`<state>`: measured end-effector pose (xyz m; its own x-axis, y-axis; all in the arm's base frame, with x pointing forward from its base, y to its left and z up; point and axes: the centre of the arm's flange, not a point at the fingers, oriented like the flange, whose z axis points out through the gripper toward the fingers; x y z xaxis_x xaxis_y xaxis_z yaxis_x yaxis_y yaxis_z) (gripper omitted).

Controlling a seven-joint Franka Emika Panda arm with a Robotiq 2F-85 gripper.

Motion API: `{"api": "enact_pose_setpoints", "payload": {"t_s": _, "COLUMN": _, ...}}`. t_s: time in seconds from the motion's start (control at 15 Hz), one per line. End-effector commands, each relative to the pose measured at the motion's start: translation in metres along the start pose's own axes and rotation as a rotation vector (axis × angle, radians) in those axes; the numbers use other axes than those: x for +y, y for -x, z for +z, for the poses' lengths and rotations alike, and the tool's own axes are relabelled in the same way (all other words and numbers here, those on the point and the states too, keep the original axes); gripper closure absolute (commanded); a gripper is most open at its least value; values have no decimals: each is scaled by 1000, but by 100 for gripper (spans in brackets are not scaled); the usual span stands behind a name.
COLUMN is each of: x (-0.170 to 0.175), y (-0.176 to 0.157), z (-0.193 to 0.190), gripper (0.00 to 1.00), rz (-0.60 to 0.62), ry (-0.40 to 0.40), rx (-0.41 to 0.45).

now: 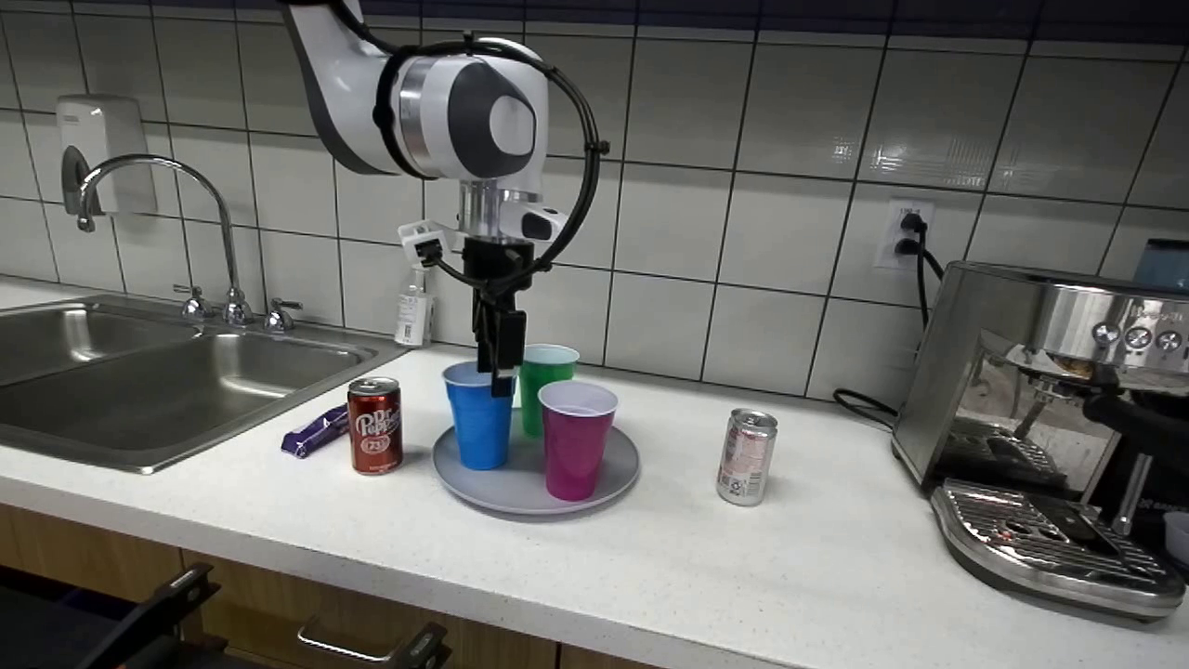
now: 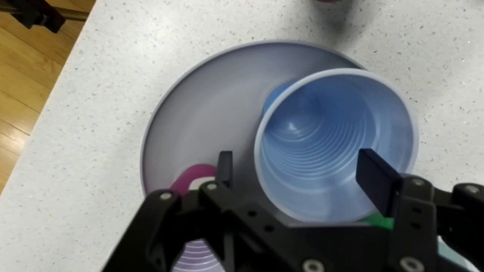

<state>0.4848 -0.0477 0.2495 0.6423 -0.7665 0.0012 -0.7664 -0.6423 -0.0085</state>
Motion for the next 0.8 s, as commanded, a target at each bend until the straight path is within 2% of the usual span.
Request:
{"api": "enact_pose_setpoints", "payload": {"t_s": 0.0, "x": 1, "y": 4, "z": -28, "gripper": 0, "rz": -19, "ry": -6, "rx": 8}}
{"api": "enact_pose_setpoints", "payload": {"t_s": 0.33, "x": -2, "y": 12, "z": -54, "gripper": 0, "rz": -75, "ry": -36, "rx": 17}}
{"api": "enact_pose_setpoints", "payload": {"t_s": 0.73, "x": -10, "y": 26, "z": -67, "gripper": 0, "rz": -198, "ry": -27, "rx": 20}}
